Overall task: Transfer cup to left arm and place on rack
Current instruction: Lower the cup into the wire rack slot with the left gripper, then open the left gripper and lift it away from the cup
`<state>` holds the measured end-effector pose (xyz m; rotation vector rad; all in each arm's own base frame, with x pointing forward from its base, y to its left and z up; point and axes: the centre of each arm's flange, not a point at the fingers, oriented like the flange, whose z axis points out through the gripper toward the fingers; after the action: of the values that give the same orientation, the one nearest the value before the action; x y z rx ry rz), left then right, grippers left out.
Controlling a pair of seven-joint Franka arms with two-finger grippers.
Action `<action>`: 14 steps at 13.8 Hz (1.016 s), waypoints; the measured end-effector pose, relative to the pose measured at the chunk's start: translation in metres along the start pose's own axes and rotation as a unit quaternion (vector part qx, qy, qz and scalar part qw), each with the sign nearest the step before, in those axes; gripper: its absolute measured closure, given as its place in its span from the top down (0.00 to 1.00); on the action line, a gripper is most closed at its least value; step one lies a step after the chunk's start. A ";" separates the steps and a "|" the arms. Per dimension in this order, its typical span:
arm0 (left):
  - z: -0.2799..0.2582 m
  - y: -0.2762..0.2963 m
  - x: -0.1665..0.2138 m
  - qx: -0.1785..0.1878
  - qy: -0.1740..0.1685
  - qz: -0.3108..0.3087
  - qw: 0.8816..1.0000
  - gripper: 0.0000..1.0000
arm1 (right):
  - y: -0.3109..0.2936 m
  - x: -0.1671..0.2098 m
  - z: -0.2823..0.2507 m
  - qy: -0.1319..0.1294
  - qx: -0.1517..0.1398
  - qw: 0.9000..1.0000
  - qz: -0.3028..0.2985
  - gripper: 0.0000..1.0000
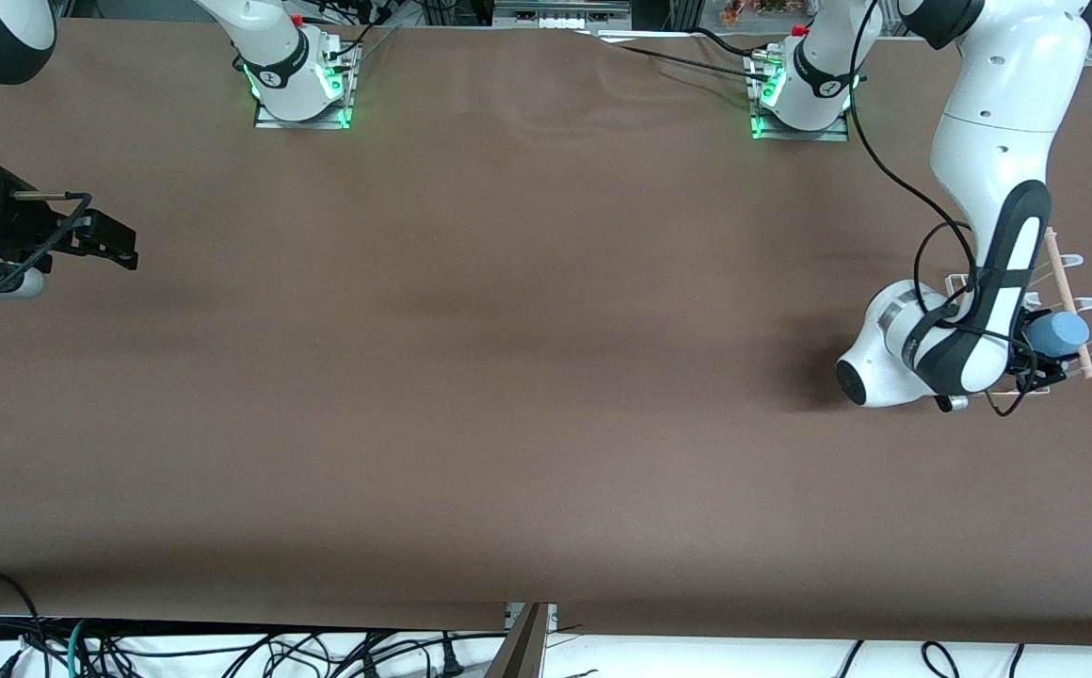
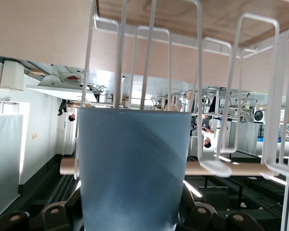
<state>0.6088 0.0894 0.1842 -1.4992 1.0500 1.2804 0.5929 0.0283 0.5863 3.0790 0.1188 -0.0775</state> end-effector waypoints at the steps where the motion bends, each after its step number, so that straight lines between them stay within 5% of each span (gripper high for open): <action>1: 0.000 0.000 0.004 0.003 0.003 0.001 1.000 0.76 | 0.000 0.000 0.000 0.000 0.000 1.000 0.000 1.00; 3: 0.002 -0.001 0.005 0.005 0.004 0.001 1.000 0.80 | 0.000 0.000 0.000 0.000 0.000 1.000 0.000 1.00; 5: 0.002 -0.001 0.005 0.006 0.004 0.000 1.000 0.98 | 0.000 0.000 0.000 0.000 0.000 1.000 0.000 1.00; 11: -0.003 -0.014 -0.015 0.005 0.011 -0.035 0.999 1.00 | 0.000 0.000 0.000 0.000 0.000 1.000 0.000 1.00; 14: -0.025 -0.035 -0.058 -0.055 0.082 -0.097 0.990 1.00 | 0.000 0.000 0.000 0.000 0.000 1.000 0.000 1.00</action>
<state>0.6422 0.0781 0.2475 -1.7686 0.9231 1.1089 0.5929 0.0282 0.5863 3.0790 0.1195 -0.0774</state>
